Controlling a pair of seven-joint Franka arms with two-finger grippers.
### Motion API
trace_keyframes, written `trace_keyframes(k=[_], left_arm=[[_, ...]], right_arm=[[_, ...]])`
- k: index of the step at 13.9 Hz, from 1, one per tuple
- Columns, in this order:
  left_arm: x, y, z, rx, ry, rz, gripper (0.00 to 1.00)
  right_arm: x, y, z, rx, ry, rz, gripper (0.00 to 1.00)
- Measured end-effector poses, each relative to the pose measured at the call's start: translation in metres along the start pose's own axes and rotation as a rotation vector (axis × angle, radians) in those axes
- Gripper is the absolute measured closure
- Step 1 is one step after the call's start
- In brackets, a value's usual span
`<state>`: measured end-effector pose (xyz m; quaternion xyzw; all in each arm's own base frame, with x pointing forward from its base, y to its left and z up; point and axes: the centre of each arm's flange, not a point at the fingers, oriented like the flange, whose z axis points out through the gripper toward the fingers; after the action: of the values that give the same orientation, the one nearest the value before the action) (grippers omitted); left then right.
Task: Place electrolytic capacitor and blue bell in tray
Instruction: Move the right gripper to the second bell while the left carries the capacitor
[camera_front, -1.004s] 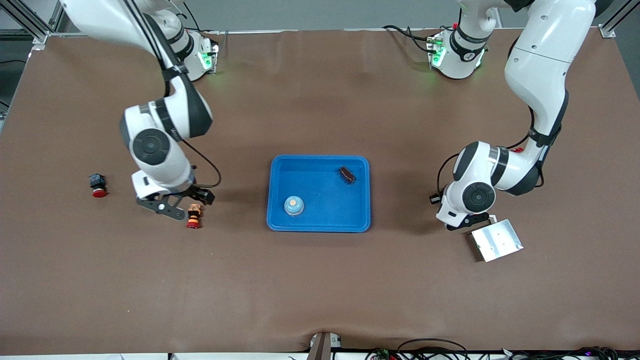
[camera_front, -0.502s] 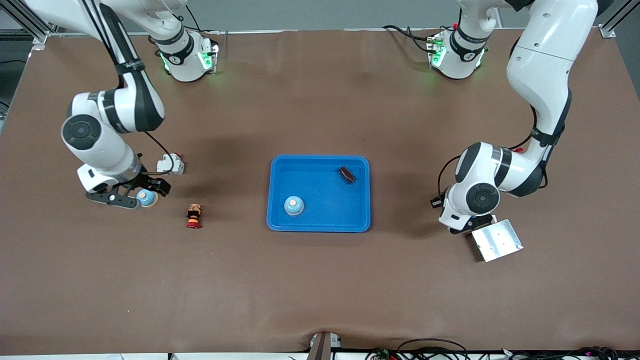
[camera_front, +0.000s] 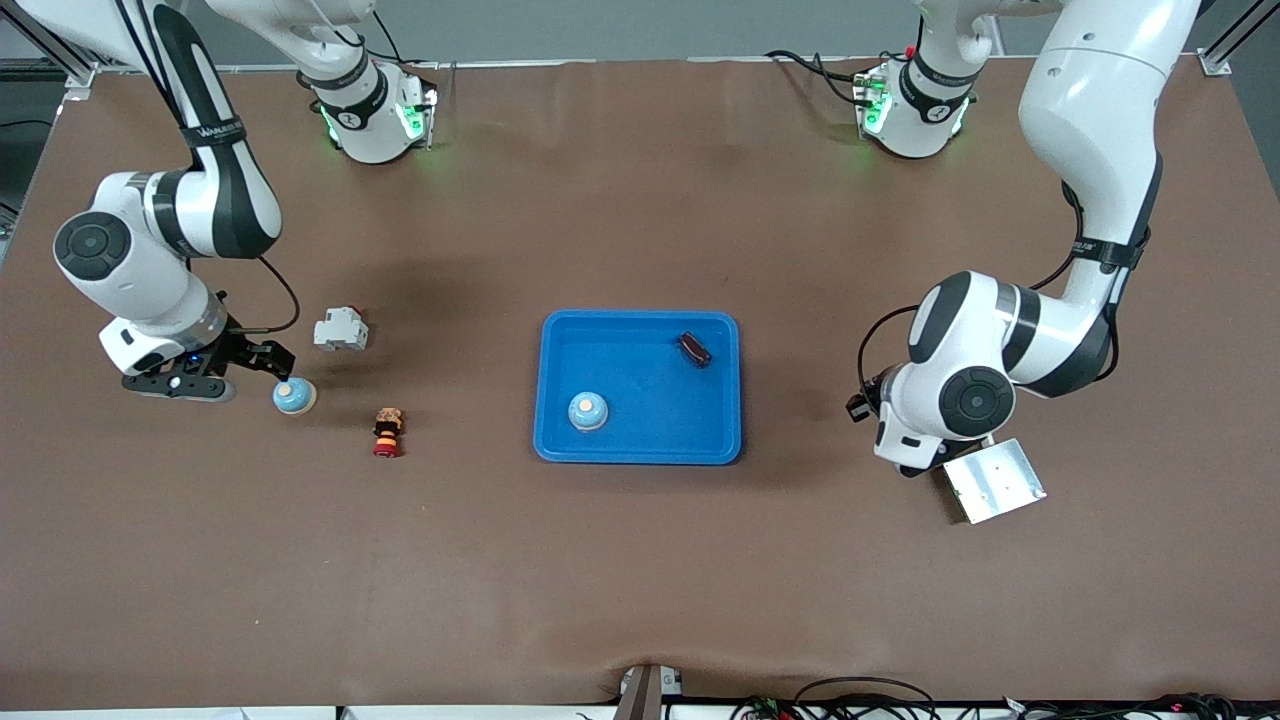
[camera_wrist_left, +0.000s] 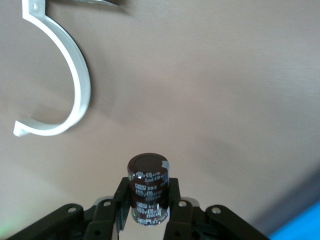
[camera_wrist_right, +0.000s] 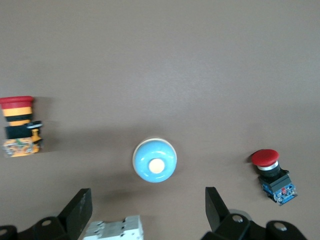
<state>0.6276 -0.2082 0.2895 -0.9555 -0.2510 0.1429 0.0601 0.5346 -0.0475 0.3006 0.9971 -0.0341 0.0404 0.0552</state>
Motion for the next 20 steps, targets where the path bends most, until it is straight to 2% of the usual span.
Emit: trace_keyframes(k=[3, 6, 10, 11, 17, 20], left_arm=[[-0.021, 0.023, -0.024, -0.054, 0.004, -0.091, 0.66], [-0.047, 0.051, -0.044, -0.102, -0.005, -0.196, 0.66], [-0.071, 0.08, -0.057, -0.15, 0.014, -0.265, 0.66], [-0.076, 0.087, -0.057, -0.169, 0.02, -0.28, 0.66], [-0.113, 0.151, -0.032, -0.346, 0.046, -0.343, 0.66], [-0.123, 0.169, -0.016, -0.389, 0.047, -0.333, 0.66]], right_arm=[[-0.01, 0.003, 0.012, 0.01, 0.026, 0.003, 0.0], [-0.014, 0.006, 0.017, 0.036, 0.02, 0.032, 0.0], [-0.019, 0.019, 0.034, 0.184, -0.001, 0.029, 0.0], [-0.021, 0.025, 0.039, 0.203, 0.0, 0.022, 0.0], [-0.02, 0.029, 0.068, 0.193, 0.024, 0.013, 0.0], [-0.018, 0.027, 0.081, 0.19, 0.018, 0.01, 0.0]])
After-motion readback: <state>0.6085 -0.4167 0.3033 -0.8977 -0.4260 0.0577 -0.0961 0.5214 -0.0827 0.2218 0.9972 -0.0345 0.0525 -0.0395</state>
